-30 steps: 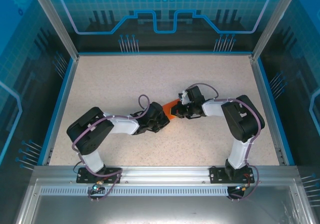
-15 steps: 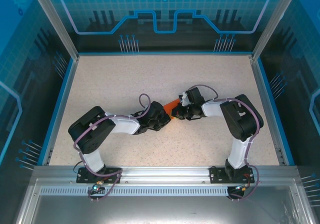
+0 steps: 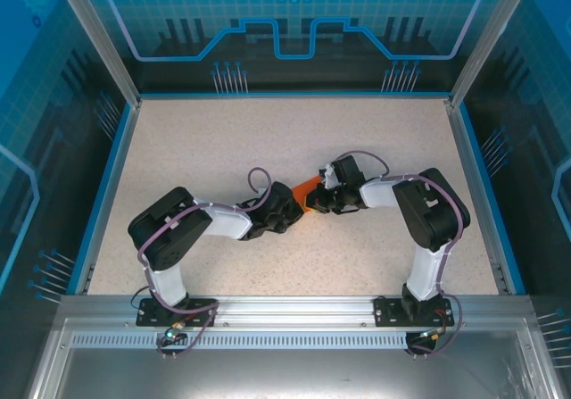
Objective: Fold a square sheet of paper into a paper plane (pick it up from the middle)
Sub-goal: First fold in half a square sheet of paper at the center of the table.
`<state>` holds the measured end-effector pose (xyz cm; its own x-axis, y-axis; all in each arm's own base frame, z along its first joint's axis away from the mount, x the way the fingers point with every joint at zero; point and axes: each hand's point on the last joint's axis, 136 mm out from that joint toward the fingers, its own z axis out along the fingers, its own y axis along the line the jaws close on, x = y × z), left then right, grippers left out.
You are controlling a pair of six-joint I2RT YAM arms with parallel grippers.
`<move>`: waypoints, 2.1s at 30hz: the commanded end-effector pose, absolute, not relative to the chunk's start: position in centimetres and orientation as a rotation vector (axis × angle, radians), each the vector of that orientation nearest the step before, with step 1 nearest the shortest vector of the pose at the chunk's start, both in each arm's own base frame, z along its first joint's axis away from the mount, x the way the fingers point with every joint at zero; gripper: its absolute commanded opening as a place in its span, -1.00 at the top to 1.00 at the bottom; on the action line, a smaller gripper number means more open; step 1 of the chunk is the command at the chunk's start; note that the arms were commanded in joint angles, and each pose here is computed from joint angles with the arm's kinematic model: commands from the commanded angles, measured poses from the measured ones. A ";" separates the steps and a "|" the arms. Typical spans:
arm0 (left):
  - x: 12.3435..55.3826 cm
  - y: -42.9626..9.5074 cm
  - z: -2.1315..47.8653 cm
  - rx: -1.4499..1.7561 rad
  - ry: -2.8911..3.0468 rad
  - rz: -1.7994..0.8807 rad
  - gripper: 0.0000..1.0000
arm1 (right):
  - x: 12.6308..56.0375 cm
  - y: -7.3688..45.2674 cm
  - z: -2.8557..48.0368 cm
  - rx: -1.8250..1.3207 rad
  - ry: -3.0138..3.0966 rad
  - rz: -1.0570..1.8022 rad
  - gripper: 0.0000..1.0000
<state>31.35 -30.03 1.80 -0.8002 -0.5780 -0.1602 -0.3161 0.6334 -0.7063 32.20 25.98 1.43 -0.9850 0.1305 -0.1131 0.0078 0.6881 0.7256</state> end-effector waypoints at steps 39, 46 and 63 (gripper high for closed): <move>26.9 -24.9 -2.9 -0.940 2.623 -0.686 1.00 | 36.9 12.9 0.1 0.505 2.627 0.829 1.00; 28.2 -25.3 -1.7 -0.748 2.629 -0.743 1.00 | 37.0 15.8 5.1 0.334 2.526 0.966 1.00; 30.4 -26.1 0.9 -0.543 2.612 -0.869 1.00 | 32.0 25.5 1.6 0.229 2.704 1.133 1.00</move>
<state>31.24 -27.03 1.61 -0.8529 -0.4828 -0.1986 -0.2433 0.7042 -0.6671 32.06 25.28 1.91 -0.9689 0.2022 -0.1424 0.0417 0.7013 0.7117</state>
